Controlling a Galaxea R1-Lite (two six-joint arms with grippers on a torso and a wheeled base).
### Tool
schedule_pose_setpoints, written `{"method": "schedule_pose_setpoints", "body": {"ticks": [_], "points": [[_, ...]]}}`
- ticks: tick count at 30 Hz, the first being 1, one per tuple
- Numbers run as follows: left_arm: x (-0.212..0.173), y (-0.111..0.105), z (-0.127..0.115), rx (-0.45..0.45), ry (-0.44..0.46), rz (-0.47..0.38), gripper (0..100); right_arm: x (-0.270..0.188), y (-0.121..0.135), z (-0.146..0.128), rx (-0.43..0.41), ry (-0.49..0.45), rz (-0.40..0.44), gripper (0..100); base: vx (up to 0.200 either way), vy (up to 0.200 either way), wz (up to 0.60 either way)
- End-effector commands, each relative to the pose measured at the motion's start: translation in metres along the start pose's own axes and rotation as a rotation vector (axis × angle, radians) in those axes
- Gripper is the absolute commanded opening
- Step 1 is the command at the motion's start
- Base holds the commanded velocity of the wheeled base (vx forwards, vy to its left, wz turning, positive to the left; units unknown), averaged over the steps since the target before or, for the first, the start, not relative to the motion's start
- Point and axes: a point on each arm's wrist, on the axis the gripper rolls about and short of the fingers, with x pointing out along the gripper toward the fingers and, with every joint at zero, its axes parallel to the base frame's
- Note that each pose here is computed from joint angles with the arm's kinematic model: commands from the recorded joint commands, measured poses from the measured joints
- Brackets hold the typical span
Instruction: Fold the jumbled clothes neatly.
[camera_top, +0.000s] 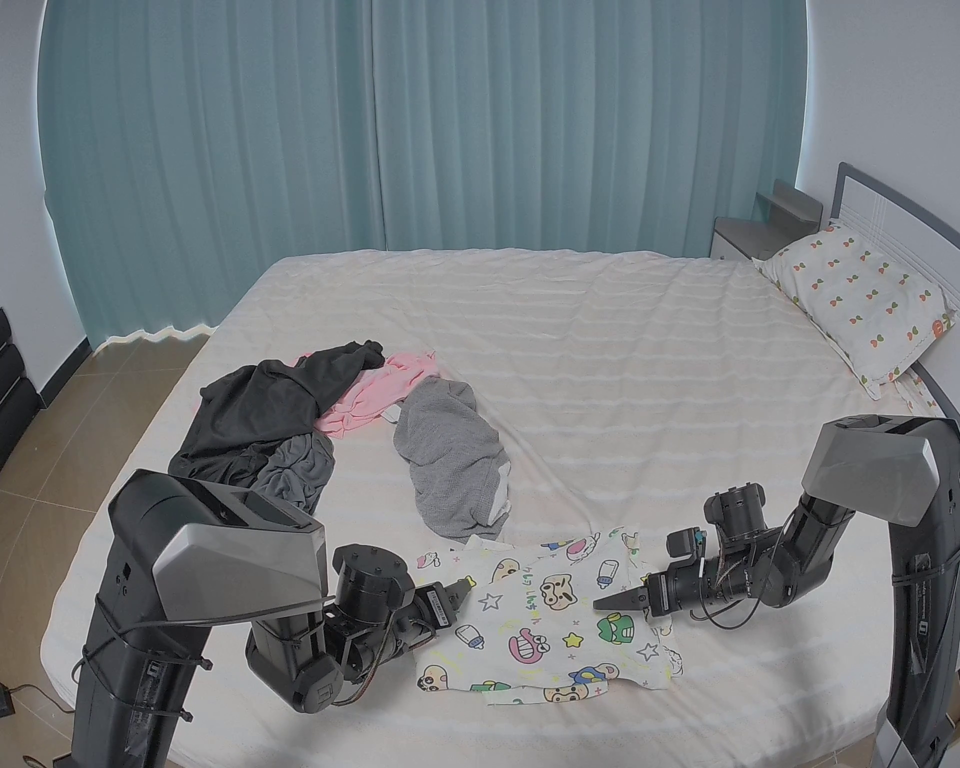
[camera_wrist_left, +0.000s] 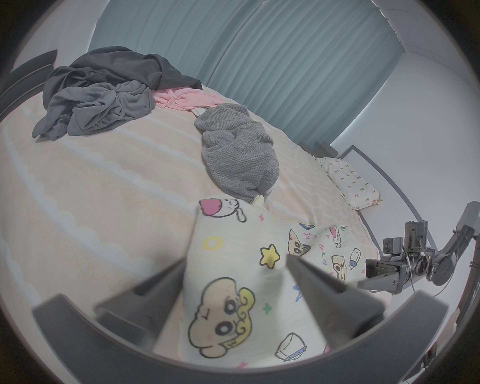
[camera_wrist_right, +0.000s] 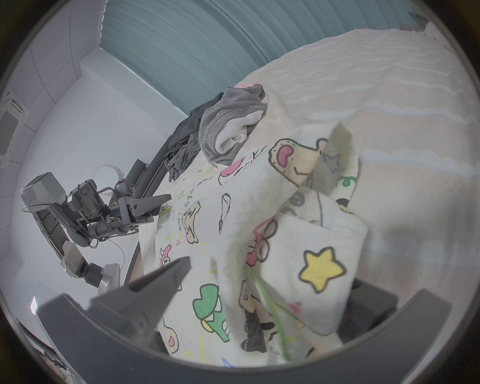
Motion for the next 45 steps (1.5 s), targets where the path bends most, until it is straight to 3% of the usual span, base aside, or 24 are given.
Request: {"method": "schedule_pose_setpoints", "body": {"ticks": [1, 5, 11, 13, 15, 22, 26, 27, 28, 33, 38, 40, 42, 45], "points": [[0.0, 0.002, -0.002, 0.001, 0.006, 0.006, 100, -0.001, -0.001, -0.002, 0.008, 0.004, -0.005, 100, 0.0, 0.0, 0.0], [0.0, 0.003, 0.0, -0.008, -0.021, -0.012, 100, -0.007, -0.002, -0.004, -0.006, -0.037, -0.028, 100, 0.0, 0.0, 0.0], [-0.008, 0.022, 0.009, -0.012, -0.075, 0.006, 100, -0.018, 0.003, 0.0, -0.047, -0.126, -0.119, 100, 0.0, 0.0, 0.0], [-0.023, 0.036, 0.024, 0.05, -0.116, 0.048, 100, -0.025, 0.008, 0.009, -0.095, -0.242, -0.237, 100, 0.0, 0.0, 0.0], [-0.039, 0.041, 0.036, 0.072, -0.154, 0.054, 100, -0.034, 0.013, 0.018, -0.118, -0.341, -0.291, 100, 0.0, 0.0, 0.0], [-0.089, 0.045, 0.073, 0.041, -0.287, 0.067, 100, -0.091, 0.049, 0.022, -0.083, -0.505, -0.317, 100, 0.0, 0.0, 0.0], [-0.119, 0.042, 0.105, 0.017, -0.425, 0.055, 100, -0.134, 0.066, 0.023, -0.099, -0.598, -0.34, 100, 0.0, 0.0, 0.0], [-0.119, 0.042, 0.105, 0.017, -0.425, 0.055, 100, -0.134, 0.066, 0.023, -0.099, -0.598, -0.34, 100, 0.0, 0.0, 0.0], [-0.141, 0.041, 0.122, 0.011, -0.509, 0.047, 100, -0.159, 0.076, 0.022, -0.113, -0.658, -0.357, 100, 0.0, 0.0, 0.0], [-0.185, 0.036, 0.146, 0.068, -0.659, 0.052, 100, -0.205, 0.103, 0.009, -0.155, -0.778, -0.379, 100, 0.0, 0.0, 0.0], [-0.251, 0.023, 0.163, 0.149, -0.874, 0.042, 100, -0.257, 0.149, -0.018, -0.274, -0.944, -0.383, 100, 0.0, 0.0, 0.0], [-0.267, 0.019, 0.162, 0.162, -0.908, 0.035, 100, -0.269, 0.157, -0.027, -0.305, -0.976, -0.421, 100, 0.0, 0.0, 0.0], [-0.295, 0.016, 0.149, 0.207, -0.914, 0.061, 100, -0.288, 0.172, -0.046, -0.334, -1.012, -0.532, 100, 0.0, 0.0, 0.0], [-0.328, 0.013, 0.128, 0.261, -0.92, 0.083, 100, -0.308, 0.195, -0.076, -0.328, -1.038, -0.596, 100, 0.0, 0.0, 0.0]]}}
